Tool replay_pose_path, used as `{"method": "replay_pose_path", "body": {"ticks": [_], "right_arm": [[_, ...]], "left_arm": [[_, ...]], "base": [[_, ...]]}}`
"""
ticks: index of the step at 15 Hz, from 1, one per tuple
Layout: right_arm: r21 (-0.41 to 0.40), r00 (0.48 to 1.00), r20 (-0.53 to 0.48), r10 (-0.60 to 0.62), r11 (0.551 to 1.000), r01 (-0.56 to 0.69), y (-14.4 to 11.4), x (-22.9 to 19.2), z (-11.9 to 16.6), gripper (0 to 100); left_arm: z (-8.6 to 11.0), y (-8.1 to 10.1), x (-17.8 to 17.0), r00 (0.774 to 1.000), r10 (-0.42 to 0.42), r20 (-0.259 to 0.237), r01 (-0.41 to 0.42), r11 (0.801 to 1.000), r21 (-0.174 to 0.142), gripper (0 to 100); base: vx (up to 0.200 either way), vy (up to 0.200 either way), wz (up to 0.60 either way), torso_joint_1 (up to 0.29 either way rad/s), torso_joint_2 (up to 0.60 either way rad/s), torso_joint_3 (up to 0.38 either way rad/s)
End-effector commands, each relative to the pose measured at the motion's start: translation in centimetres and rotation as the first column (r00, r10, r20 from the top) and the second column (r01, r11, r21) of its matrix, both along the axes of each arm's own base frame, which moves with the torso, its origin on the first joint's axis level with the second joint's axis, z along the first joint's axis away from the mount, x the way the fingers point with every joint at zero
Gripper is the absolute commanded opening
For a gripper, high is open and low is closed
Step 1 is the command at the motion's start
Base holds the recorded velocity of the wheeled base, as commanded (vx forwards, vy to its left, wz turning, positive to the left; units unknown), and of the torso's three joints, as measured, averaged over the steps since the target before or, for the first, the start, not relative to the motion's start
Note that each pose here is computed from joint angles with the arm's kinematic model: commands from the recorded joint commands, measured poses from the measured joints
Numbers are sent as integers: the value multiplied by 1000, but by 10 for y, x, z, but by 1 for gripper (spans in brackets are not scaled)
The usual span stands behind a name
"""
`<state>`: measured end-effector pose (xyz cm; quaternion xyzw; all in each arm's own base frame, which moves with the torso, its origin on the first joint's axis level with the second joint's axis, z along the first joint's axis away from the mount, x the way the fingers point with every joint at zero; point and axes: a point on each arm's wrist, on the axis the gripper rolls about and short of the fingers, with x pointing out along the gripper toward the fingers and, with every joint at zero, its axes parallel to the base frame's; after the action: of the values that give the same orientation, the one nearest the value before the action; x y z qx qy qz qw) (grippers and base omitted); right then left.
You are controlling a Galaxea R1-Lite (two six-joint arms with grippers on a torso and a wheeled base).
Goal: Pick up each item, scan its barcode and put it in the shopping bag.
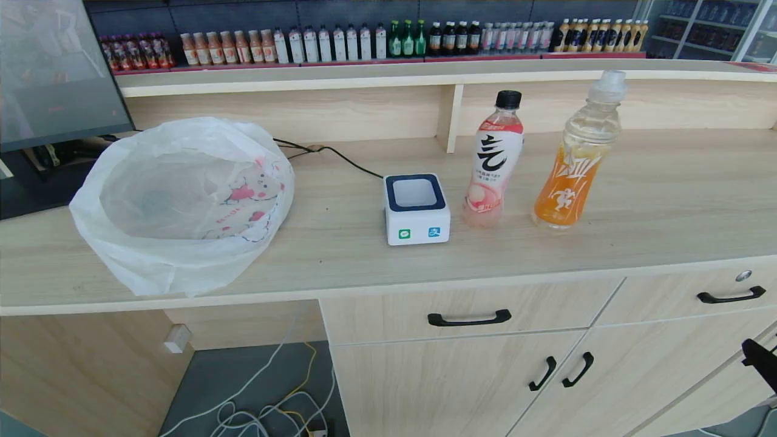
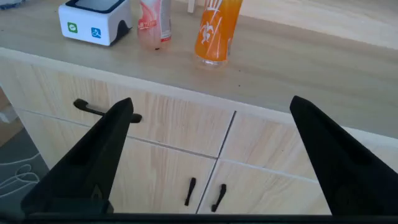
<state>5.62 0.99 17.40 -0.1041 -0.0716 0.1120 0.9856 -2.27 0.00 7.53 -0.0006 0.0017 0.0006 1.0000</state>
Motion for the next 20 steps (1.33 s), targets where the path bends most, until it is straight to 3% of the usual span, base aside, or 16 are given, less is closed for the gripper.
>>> {"method": "replay_pose_path", "body": {"ticks": [1,6,11,15,20], "right_arm": [[-21,993,-99,63,998,-65,14,52,-7,100],[-9,983,-46,175,984,-176,47,112,25,100],[81,970,218,106,989,-126,79,167,47,100],[107,975,200,95,987,-118,100,168,37,100],[113,976,202,80,988,-104,104,176,35,100]], "left_arm": [[0,0,0,1000,-1,0,1,1000,0,100],[0,0,0,1000,0,0,0,1000,0,100],[0,0,0,1000,-1,0,1,1000,0,100],[0,0,0,1000,0,0,0,1000,0,100],[0,0,0,1000,0,0,0,1000,0,100]], "base": [[0,0,0,0,0,0],[0,0,0,0,0,0],[0,0,0,0,0,0],[0,0,0,0,0,0],[0,0,0,0,0,0]]}}
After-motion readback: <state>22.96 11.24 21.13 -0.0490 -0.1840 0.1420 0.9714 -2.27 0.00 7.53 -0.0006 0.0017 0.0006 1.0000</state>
